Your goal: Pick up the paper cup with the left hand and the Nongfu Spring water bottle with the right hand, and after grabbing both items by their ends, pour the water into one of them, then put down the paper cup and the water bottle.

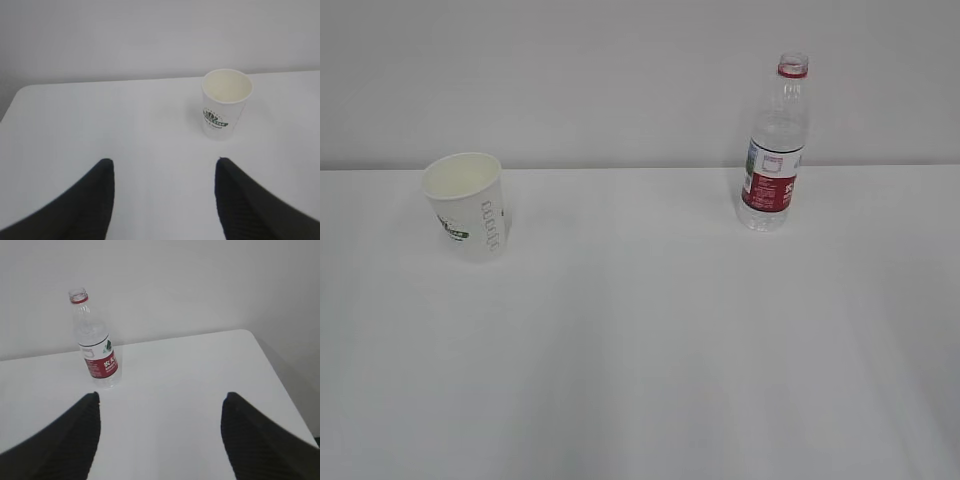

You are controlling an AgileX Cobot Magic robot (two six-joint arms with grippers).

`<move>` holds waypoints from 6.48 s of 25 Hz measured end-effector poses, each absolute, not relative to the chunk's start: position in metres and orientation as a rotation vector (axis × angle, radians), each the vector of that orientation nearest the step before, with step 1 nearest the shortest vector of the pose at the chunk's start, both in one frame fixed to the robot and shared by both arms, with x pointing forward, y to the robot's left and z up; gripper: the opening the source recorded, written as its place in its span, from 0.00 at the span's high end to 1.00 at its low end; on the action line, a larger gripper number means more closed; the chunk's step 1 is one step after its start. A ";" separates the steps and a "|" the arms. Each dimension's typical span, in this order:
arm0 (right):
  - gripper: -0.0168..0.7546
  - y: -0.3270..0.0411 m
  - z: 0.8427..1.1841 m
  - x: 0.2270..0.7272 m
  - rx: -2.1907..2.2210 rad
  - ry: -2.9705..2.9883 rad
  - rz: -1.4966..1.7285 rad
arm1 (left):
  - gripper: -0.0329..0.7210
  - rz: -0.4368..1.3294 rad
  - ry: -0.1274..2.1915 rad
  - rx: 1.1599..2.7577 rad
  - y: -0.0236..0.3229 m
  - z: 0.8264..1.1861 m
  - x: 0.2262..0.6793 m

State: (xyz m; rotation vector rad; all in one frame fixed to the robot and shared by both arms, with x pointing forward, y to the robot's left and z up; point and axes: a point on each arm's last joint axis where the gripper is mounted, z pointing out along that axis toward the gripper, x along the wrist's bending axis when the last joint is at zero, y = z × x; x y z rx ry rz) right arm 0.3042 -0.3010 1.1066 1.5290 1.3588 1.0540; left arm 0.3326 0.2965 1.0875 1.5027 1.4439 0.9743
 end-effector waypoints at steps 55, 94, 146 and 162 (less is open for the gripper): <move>0.24 -0.312 1.104 0.448 1.161 1.225 1.096 | 0.35 0.995 1.271 1.447 0.275 1.046 0.471; 0.24 -0.307 0.996 0.471 1.247 1.323 1.159 | 0.35 0.903 1.336 1.486 0.265 0.982 0.512; 0.24 -0.293 0.895 0.477 1.383 1.545 1.238 | 0.40 0.657 1.143 1.634 0.244 0.873 0.479; 0.24 -0.286 0.902 0.518 1.198 1.599 1.332 | 0.40 0.666 1.070 1.626 0.240 0.879 0.490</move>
